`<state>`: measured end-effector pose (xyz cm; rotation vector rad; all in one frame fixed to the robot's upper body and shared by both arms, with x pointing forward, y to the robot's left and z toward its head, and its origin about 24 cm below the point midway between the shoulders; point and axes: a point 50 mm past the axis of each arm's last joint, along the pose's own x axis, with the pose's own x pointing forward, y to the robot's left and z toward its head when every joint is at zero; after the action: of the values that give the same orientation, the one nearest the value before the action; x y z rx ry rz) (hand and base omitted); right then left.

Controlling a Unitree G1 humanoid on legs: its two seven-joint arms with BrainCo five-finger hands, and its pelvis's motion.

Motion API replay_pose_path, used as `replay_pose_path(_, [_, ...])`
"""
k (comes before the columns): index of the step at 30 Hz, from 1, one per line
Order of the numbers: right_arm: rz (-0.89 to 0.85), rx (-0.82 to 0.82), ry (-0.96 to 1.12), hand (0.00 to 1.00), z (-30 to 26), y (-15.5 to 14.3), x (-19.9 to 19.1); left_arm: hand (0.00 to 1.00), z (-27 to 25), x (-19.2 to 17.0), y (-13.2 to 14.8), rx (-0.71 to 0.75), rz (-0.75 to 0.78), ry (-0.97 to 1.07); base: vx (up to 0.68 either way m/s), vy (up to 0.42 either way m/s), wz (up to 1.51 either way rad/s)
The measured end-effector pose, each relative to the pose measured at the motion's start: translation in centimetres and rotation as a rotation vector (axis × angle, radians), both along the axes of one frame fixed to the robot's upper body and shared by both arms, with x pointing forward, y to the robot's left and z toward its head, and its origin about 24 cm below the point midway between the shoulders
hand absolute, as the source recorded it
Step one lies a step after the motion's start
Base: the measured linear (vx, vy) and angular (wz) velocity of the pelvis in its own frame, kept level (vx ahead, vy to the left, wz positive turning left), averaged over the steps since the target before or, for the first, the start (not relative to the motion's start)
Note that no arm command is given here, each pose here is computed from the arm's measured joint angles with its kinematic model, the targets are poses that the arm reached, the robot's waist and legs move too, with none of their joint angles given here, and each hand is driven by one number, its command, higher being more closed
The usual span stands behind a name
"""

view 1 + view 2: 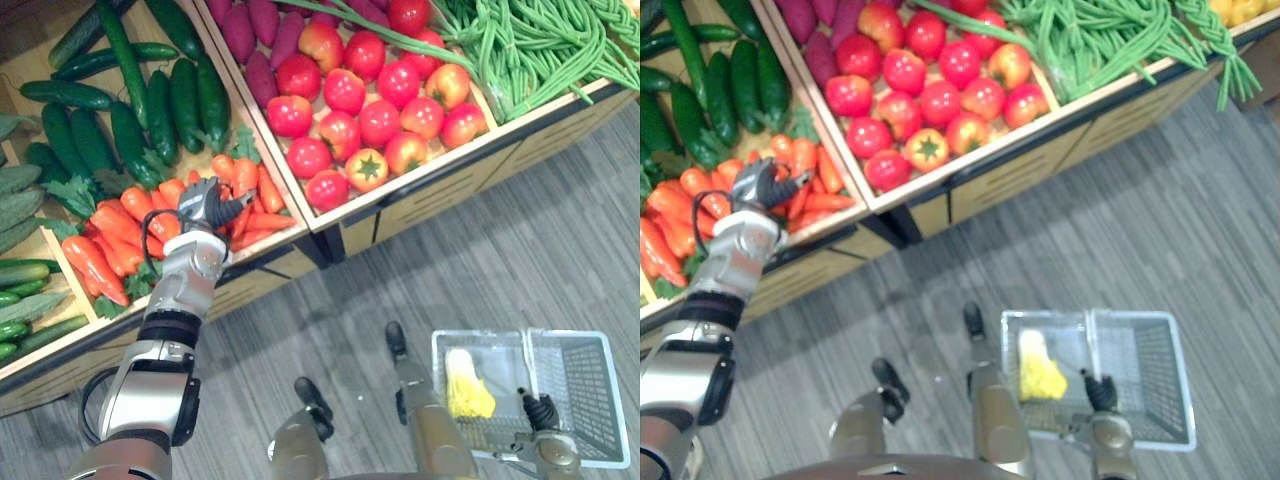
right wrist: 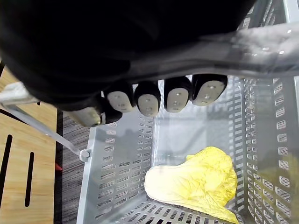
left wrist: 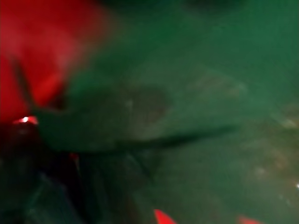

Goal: Pick vegetable in the basket

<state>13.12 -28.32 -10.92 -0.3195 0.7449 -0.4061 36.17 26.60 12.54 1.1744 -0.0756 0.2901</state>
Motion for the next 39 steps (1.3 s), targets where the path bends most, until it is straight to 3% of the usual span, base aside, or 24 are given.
replay_pose_path(15, [0.007,0.008,0.014,1.0,-0.2,0.1,-0.2,1.0,0.0,0.0,0.1,-0.004,0.016,0.006,-0.01,-0.031,0.03])
replay_pose_path(22, [0.012,0.013,0.029,1.0,-0.3,0.1,-0.6,1.0,3.4,-0.1,-0.2,0.048,-0.022,-0.119,-0.05,-0.042,0.1])
replay_pose_path(39, [-0.11,0.053,0.125,1.0,-1.5,-0.8,-4.6,1.0,4.9,-2.0,0.1,0.138,-0.064,-0.195,-0.02,-0.017,0.04])
